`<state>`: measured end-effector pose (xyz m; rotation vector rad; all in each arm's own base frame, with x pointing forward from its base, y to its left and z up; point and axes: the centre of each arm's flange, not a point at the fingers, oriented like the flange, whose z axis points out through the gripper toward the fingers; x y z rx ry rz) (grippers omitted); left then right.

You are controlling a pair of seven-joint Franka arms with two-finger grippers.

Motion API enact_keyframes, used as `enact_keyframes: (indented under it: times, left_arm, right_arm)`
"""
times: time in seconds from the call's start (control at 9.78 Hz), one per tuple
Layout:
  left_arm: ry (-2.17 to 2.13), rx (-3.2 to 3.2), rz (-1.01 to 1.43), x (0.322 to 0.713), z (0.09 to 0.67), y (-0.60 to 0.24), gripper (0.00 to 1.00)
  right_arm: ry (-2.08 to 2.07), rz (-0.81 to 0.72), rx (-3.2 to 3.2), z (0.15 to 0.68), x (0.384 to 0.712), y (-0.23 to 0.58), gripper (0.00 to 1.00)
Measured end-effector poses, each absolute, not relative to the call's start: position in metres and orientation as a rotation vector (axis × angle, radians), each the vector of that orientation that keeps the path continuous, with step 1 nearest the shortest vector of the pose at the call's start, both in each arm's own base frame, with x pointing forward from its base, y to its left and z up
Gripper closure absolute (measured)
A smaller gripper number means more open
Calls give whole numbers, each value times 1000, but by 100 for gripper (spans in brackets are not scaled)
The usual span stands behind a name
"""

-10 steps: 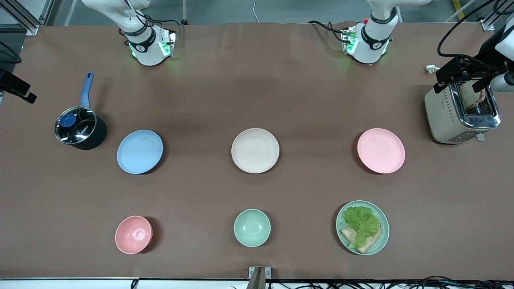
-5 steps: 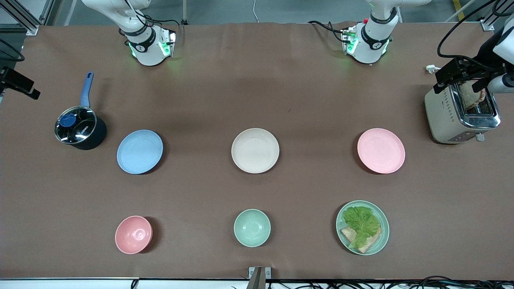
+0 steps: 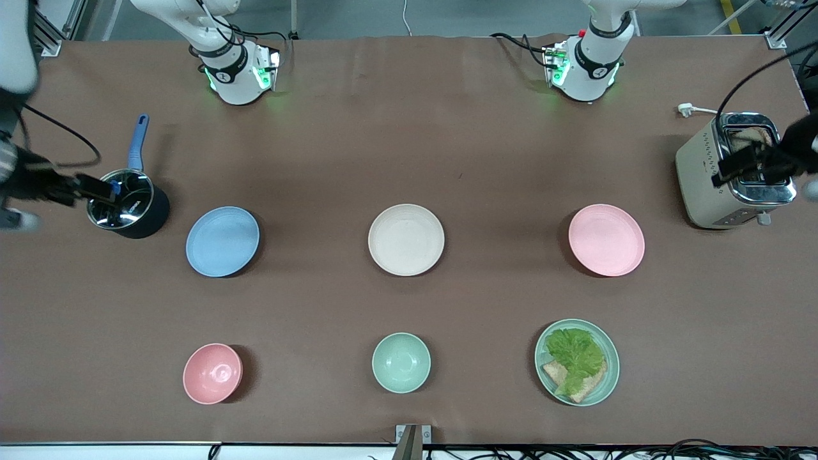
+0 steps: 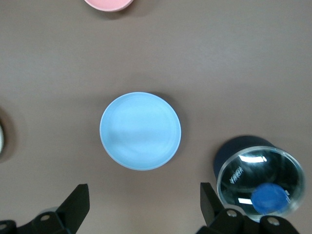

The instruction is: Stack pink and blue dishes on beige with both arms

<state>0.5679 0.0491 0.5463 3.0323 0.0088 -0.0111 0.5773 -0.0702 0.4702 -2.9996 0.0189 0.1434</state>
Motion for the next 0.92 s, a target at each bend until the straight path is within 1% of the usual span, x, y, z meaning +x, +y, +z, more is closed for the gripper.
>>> enact_keyframes:
  times: [0.2, 0.41, 0.51, 0.61, 0.72, 0.82, 0.92]
  left_arm:
    - [-98, 3008, 21, 571, 463, 72, 7]
    - [-240, 2966, -3, 573, 371, 78, 9]
    - [-298, 2909, -12, 572, 331, 87, 11]
    - [-343, 2838, 0, 569, 295, 98, 15]
    - [-370, 2783, 17, 566, 265, 109, 17]
    - [-394, 2758, 16, 563, 239, 117, 18]
    - [-414, 2759, 6, 561, 220, 121, 19]
  right_arm:
    - [-79, 163, -2960, 388, 584, -96, 0]
    - [-139, 130, -2896, 316, 589, -125, 0]
    - [-134, 100, -2871, 282, 587, -132, 2]
    - [-111, 84, -2861, 254, 582, -134, 3]
    - [-89, 79, -2853, 233, 575, -133, 5]
    - [-79, 70, -2833, 217, 570, -132, 10]
    - [-75, 60, -2801, 201, 565, -131, 11]
